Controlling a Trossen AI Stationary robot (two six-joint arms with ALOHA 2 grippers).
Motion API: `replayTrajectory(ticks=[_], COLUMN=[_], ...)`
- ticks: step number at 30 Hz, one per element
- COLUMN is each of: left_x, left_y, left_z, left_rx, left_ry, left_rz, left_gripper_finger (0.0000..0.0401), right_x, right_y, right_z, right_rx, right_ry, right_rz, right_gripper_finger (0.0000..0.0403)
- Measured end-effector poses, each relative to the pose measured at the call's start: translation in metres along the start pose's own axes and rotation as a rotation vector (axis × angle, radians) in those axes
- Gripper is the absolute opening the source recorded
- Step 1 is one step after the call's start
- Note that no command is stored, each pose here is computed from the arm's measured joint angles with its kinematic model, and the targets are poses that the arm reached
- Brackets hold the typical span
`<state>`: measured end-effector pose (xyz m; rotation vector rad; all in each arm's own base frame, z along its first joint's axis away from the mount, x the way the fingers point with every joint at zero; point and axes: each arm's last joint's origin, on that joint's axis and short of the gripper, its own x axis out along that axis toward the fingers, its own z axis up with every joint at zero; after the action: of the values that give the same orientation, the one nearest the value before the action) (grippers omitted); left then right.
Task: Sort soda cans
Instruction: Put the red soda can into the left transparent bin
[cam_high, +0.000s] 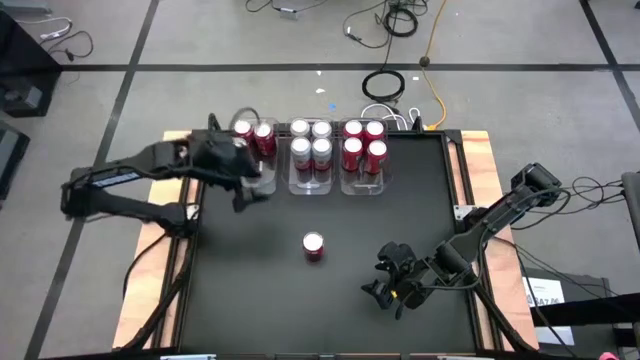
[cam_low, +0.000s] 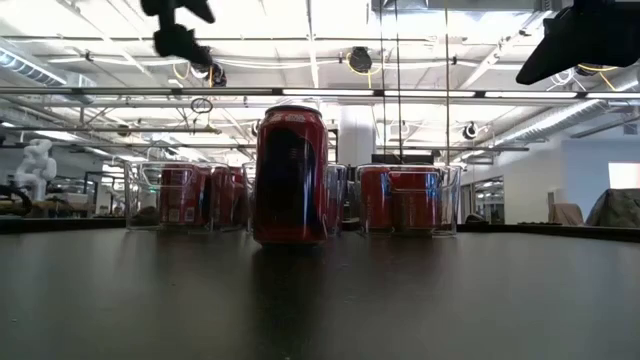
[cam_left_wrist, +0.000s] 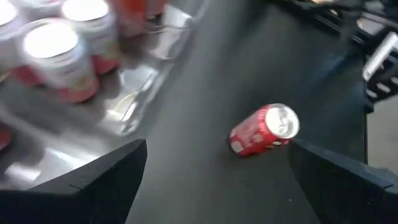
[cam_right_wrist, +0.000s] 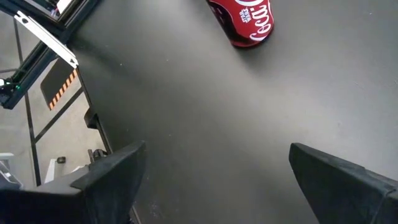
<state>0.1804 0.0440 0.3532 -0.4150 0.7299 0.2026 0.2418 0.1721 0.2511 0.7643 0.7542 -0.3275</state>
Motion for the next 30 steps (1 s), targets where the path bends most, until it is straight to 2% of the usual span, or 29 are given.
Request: replayTrajectory(ticks=[7, 16, 24, 30], left_x=[0.047, 0.1, 0.146, 0.168], left_y=[-0.048, -0.093, -0.108, -0.112], left_z=[0.004, 0.013, 0.003, -0.007], left_rx=[0.19, 0.412, 0.466, 0.477], left_ry=[0.001, 0.112, 0.228, 0.289], left_rz=[-0.079, -0.124, -0.097, -0.088], left_gripper_finger=[0.0398, 0.0398, 0.0398, 0.0398], right_x=[0.0, 0.0, 0.0, 0.0], right_y=[0.0, 0.0, 0.0, 0.0], right_z=[0.0, -0.001, -0.001, -0.001], right_rx=[-0.005, -0.028, -0.05, -0.061], right_ry=[0.0, 0.001, 0.001, 0.001], right_rz=[0.0, 0.001, 0.001, 0.001], right_gripper_finger=[0.0386, 0.0386, 0.0386, 0.0386])
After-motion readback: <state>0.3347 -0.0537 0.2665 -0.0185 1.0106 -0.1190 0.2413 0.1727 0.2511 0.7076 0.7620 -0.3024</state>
